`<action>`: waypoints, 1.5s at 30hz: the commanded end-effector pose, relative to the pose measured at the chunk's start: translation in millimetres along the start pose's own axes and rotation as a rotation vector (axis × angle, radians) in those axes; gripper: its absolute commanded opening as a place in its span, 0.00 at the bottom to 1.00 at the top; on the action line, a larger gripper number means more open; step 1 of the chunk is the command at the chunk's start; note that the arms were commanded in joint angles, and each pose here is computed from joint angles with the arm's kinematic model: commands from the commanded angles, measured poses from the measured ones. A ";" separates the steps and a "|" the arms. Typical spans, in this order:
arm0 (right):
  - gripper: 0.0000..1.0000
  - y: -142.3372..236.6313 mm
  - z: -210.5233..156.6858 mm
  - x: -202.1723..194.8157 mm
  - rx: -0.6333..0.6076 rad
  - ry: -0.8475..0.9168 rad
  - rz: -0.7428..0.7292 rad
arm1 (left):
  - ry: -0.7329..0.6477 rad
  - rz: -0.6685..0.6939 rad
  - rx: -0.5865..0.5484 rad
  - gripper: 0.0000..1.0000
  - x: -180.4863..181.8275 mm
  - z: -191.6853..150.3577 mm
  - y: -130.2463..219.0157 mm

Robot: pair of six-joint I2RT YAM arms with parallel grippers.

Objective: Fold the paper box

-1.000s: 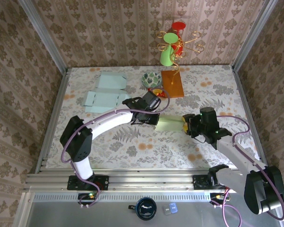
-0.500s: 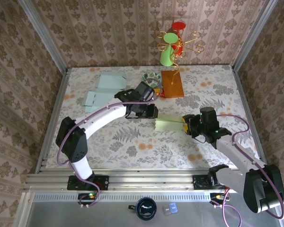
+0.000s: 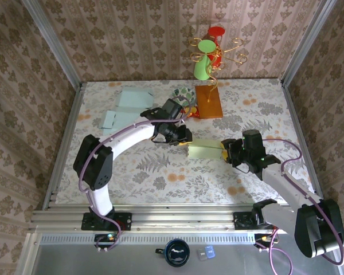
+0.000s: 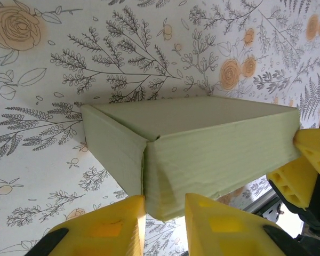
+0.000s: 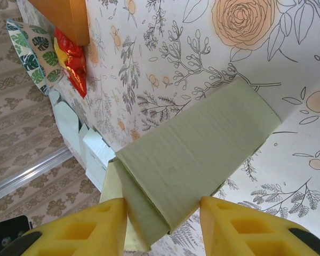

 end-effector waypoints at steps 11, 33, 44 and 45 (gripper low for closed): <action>0.41 -3.8 2.9 -14.2 -0.004 -0.008 -0.082 | 0.013 0.024 0.057 0.25 13.1 -16.4 -12.1; 0.68 21.0 -19.2 36.4 -0.046 -0.073 0.027 | -0.054 0.079 0.050 0.13 27.3 -31.1 -25.5; 0.81 -20.8 -43.3 43.2 -0.027 -0.264 -0.029 | -0.132 0.099 0.000 0.12 16.1 -29.5 -24.8; 0.80 -24.2 -44.3 41.3 -0.020 -0.277 -0.044 | -0.143 0.103 -0.003 0.12 15.2 -29.9 -24.8</action>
Point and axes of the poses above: each hand's point on the last joint's axis, 136 mm out from that joint toward the fingers, its own y axis back along the fingers, its own x axis along the line the jaws close on, z = x × y, the point moved 1 cm from there along y, back along the fingers, and after that the axes turned 8 degrees about -y, right-handed, at the moved point
